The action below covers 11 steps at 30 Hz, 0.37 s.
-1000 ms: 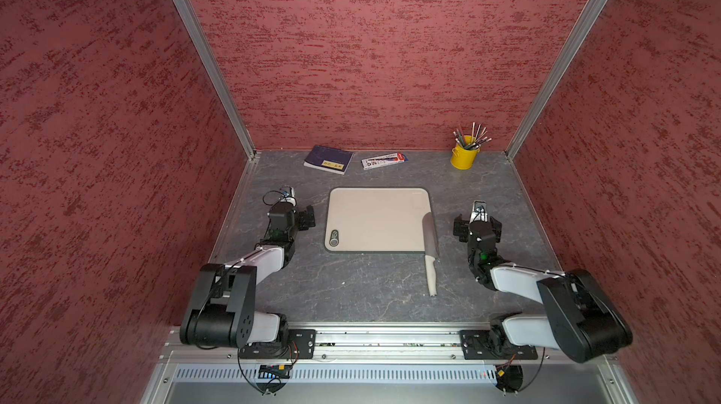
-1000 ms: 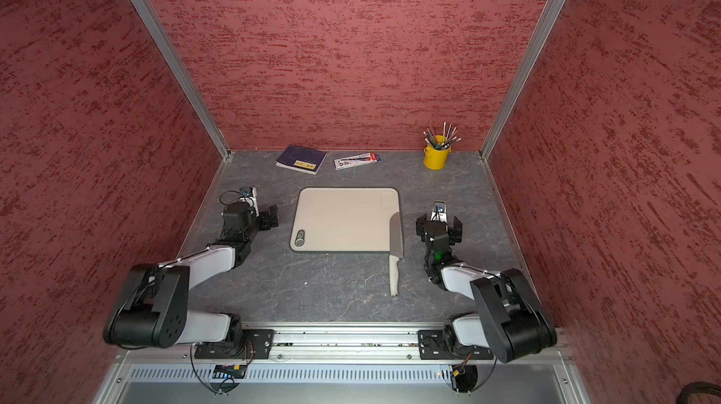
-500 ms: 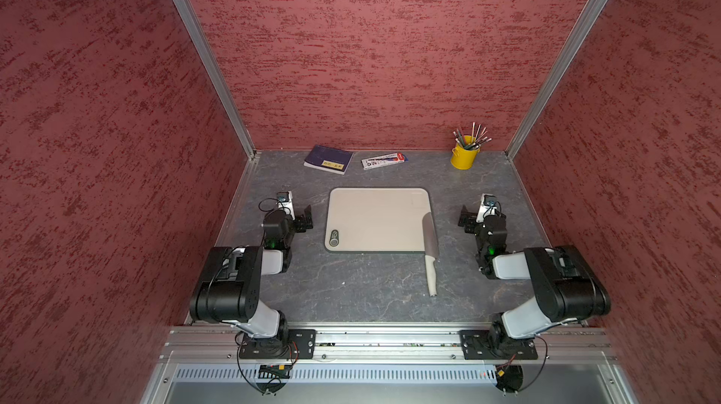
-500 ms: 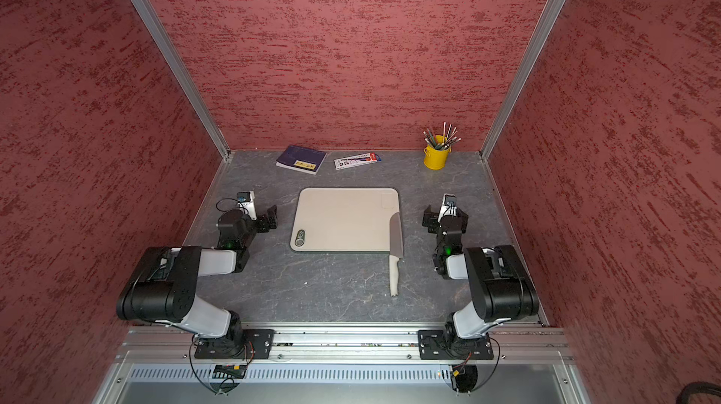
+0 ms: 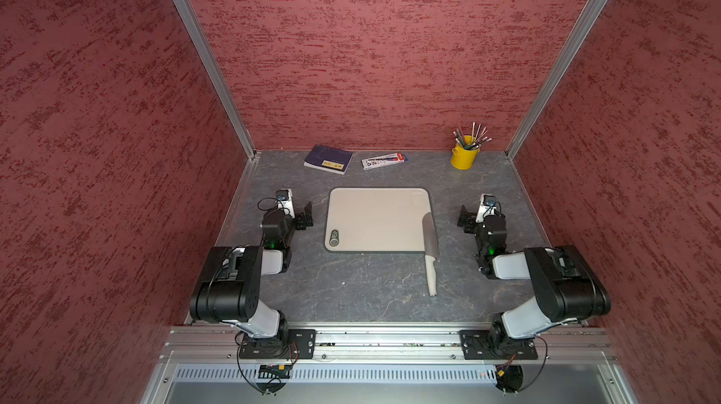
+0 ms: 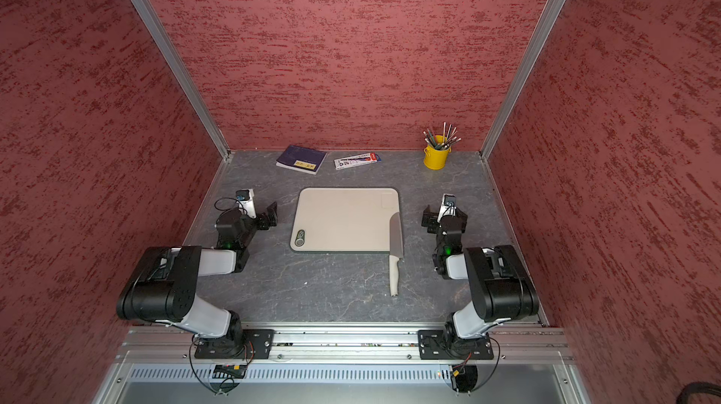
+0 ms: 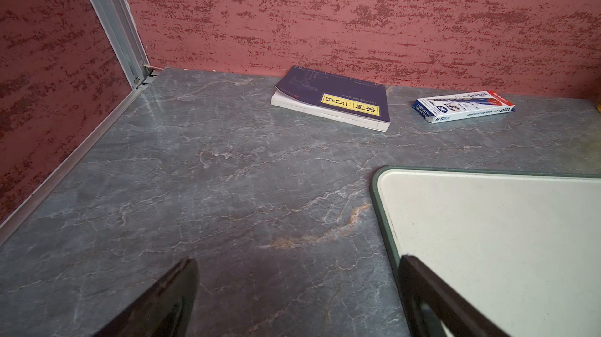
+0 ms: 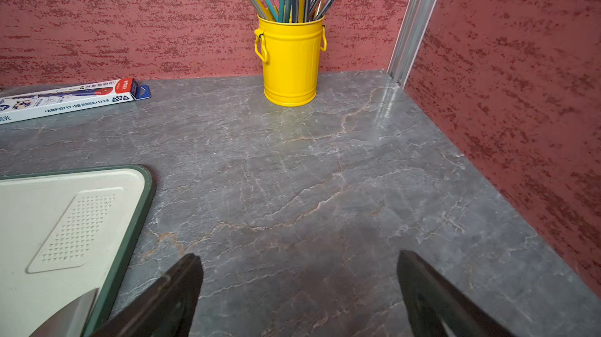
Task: Align the knife with the edge of the cutting board
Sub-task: Reset both arms
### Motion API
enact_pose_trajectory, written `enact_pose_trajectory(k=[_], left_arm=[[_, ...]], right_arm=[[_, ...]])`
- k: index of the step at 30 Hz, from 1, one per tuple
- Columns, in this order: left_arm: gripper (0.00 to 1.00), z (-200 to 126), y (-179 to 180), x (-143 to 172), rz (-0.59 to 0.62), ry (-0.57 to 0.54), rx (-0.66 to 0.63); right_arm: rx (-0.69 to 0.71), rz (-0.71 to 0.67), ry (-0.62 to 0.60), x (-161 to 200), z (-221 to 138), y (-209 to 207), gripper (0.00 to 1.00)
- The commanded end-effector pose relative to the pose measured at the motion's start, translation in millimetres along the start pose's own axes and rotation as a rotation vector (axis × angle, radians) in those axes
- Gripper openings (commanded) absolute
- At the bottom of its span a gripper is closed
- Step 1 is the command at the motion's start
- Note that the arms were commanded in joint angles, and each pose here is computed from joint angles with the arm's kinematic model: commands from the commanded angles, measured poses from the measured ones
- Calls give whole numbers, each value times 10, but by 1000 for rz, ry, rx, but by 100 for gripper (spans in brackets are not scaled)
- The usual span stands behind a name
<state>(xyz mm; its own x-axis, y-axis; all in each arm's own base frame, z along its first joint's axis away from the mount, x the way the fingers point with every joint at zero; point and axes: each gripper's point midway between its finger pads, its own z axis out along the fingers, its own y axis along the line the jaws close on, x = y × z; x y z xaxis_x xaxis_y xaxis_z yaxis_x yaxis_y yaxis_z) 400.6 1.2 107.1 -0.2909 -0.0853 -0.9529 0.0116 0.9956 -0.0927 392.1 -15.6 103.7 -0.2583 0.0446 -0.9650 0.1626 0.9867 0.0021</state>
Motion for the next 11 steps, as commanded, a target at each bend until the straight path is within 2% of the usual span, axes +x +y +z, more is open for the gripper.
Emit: enact_pose_trajectory(k=[1, 11], left_arm=[[100, -6, 9, -60, 4, -24, 2], [100, -6, 7, -59, 5, -24, 3]], right_arm=[[-15, 17, -40, -158, 39, 26, 98], [-17, 17, -45, -170, 35, 33, 98]])
